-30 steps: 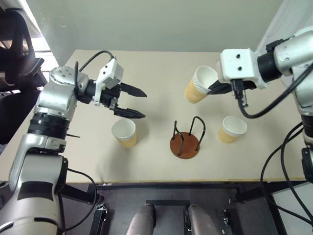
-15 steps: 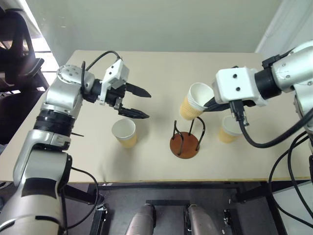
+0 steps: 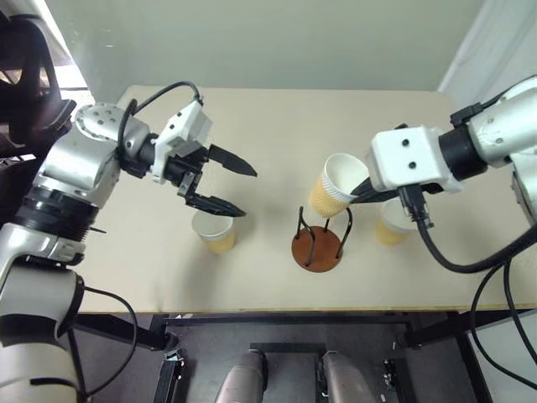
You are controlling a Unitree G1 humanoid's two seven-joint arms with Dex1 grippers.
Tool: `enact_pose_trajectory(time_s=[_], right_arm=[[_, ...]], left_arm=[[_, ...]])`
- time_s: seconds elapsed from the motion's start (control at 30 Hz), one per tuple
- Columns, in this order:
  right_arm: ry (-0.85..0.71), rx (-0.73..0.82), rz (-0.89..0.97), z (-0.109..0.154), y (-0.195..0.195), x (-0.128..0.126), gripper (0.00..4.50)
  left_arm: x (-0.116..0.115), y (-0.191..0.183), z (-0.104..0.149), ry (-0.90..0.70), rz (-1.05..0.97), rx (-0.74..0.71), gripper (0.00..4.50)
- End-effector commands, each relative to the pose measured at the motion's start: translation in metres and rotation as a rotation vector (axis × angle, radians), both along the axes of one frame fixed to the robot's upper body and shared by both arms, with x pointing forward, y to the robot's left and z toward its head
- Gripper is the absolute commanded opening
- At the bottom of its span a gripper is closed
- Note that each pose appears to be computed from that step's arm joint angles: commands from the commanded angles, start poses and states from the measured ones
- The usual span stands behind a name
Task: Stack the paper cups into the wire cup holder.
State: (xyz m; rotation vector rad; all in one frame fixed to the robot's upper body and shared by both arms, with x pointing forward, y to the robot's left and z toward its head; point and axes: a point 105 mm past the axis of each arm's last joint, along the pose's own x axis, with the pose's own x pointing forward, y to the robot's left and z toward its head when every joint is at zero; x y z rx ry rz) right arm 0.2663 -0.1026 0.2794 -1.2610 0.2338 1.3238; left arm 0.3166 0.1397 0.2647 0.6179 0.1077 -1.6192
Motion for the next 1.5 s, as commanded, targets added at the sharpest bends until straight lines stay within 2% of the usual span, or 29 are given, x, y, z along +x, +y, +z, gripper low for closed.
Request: enact_pose_trajectory(time_s=[0.03,0.4,0.5,0.6,0.73,0.87,0.97,1.17,1.5], right_arm=[[-0.014,0.000,0.023,0.002,0.003,-0.007,0.04],[-0.005,-0.040,0.018,-0.013,-0.001,-0.004,0.04],[0.010,-0.025,0.015,-0.014,0.001,-0.004,0.65],[0.017,0.025,0.001,-0.011,0.004,-0.003,1.62],[0.031,0.158,-0.040,0.006,0.010,-0.002,1.62],[0.010,0.405,-0.103,0.043,0.007,0.001,1.62],[0.071,0.549,-0.118,0.058,-0.002,-0.006,1.62],[0.163,0.574,-0.167,0.052,-0.028,-0.016,1.62],[0.148,0.564,-0.236,0.054,-0.048,-0.009,1.62]], left_arm=[[-0.008,-0.004,0.013,-0.023,-0.055,-0.003,4.22],[-0.003,-0.005,0.012,-0.030,-0.047,-0.005,4.22],[-0.003,-0.005,0.011,-0.035,-0.048,-0.004,4.22],[-0.003,-0.004,0.010,-0.038,-0.045,0.003,4.22],[0.000,-0.001,0.009,-0.049,-0.021,0.026,4.22],[0.004,0.007,0.012,-0.081,0.031,0.059,4.22],[0.002,0.022,0.008,-0.103,0.079,0.143,4.22],[-0.009,0.054,-0.006,-0.128,0.150,0.325,4.22],[-0.022,0.078,-0.027,-0.198,0.125,0.571,4.22]])
